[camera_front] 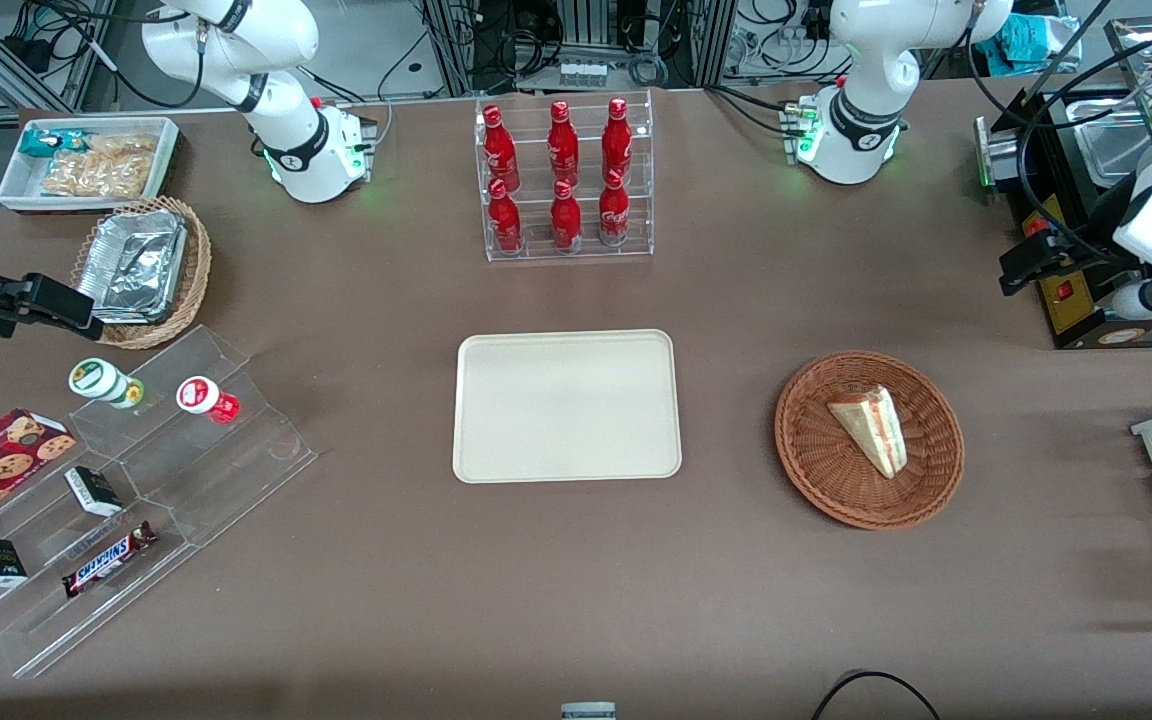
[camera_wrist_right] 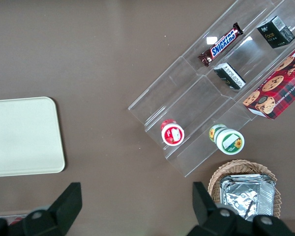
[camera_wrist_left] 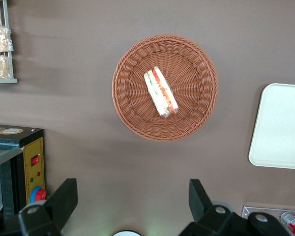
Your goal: Place sandwich from basket to tray
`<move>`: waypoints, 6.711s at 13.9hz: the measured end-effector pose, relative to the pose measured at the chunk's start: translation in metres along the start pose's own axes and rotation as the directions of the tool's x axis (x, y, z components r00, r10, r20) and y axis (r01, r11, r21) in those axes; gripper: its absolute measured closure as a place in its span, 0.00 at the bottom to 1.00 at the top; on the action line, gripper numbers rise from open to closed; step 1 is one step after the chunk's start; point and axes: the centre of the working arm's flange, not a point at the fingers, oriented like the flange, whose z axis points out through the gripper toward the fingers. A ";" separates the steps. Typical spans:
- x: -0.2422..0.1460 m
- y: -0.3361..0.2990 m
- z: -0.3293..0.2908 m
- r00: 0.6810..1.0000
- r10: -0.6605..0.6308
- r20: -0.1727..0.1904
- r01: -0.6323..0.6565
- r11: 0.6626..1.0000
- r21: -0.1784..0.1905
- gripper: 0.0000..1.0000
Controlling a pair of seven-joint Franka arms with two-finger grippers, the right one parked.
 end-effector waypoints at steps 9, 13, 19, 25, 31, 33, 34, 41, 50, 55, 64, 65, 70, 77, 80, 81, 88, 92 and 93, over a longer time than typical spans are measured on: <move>0.015 0.012 0.117 0.997 0.019 0.079 -0.018 1.000 -0.012 0.00; 0.016 0.020 0.211 1.000 0.026 -0.017 -0.027 0.999 -0.028 0.00; 0.012 0.031 0.298 0.971 -0.226 -0.084 0.220 0.973 -0.076 0.00; 0.019 0.047 0.314 0.841 -0.537 -0.057 0.530 0.841 -0.108 0.00; 0.026 0.048 0.356 0.828 -0.559 -0.040 0.553 0.827 -0.103 0.04; 0.026 0.049 0.366 0.829 -0.559 -0.028 0.555 0.827 -0.092 0.14; 0.026 0.049 0.366 0.829 -0.559 -0.028 0.555 0.827 -0.092 0.25; 0.032 0.077 0.301 0.866 -0.499 0.017 0.499 0.865 -0.046 0.81; 0.028 0.249 0.243 0.994 -0.110 0.013 0.110 0.994 -0.016 0.85; -0.008 0.367 0.275 0.999 -0.041 0.013 0.041 0.999 -0.014 0.86; -0.057 0.491 0.337 0.999 -0.006 0.034 0.011 0.992 -0.127 0.86; -0.060 0.496 0.344 0.999 -0.011 0.040 0.016 0.991 -0.131 0.86; -0.066 0.501 0.359 0.997 -0.047 0.056 0.054 0.992 -0.118 0.86; -0.061 0.504 0.341 0.998 -0.052 0.024 0.055 0.990 -0.133 0.33; -0.057 0.491 0.291 0.998 -0.057 -0.006 0.057 0.995 -0.077 0.04; -0.054 0.480 0.271 0.997 -0.067 -0.025 0.066 0.997 -0.046 0.00; 0.007 0.362 0.213 0.968 -0.248 -0.042 0.251 0.963 0.095 0.00; 0.020 0.294 0.207 0.979 -0.203 -0.010 0.203 0.971 0.124 0.00; 0.021 0.277 0.201 0.983 -0.185 0.003 0.184 0.976 0.121 0.00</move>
